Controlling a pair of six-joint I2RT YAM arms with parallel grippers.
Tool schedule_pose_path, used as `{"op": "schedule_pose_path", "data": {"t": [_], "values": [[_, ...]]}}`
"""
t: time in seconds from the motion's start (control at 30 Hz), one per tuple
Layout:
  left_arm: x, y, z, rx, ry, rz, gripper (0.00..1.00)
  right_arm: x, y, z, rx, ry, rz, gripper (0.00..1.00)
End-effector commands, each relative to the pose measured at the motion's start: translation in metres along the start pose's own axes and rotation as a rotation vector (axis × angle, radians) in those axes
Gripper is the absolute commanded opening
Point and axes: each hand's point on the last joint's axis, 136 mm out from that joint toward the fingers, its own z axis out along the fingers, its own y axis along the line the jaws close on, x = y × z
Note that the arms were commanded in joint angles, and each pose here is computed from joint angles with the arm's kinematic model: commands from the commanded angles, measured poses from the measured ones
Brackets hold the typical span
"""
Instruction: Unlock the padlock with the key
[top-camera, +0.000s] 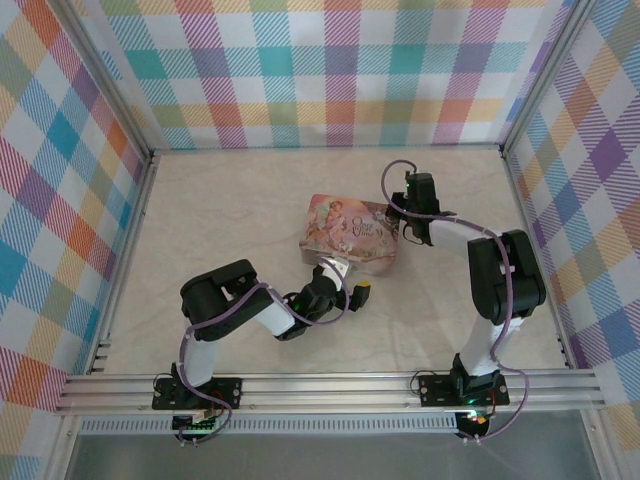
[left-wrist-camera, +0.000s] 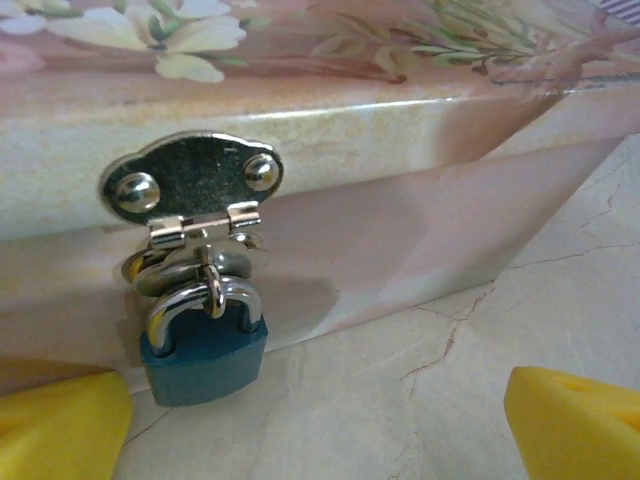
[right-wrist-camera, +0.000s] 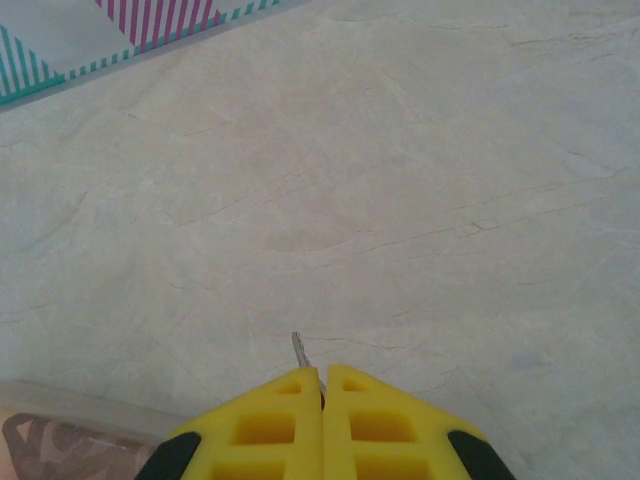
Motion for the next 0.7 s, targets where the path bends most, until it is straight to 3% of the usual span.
{"op": "schedule_pose_path", "data": {"t": [0.0,0.2,0.67], "values": [[-0.073,-0.057,-0.011,0.263,-0.213,-0.028,0.91,0.097,0.028,-0.007,-0.098,0.31,-0.02,0.0],[-0.07,-0.056,-0.023,0.358,-0.184,-0.085,0.8,0.095,0.028,-0.009,-0.1,0.301,-0.021,0.0],[-0.09,-0.027,-0.025,0.458,-0.195,-0.33,0.73,0.093,0.029,-0.013,-0.102,0.295,-0.028,0.0]]}}
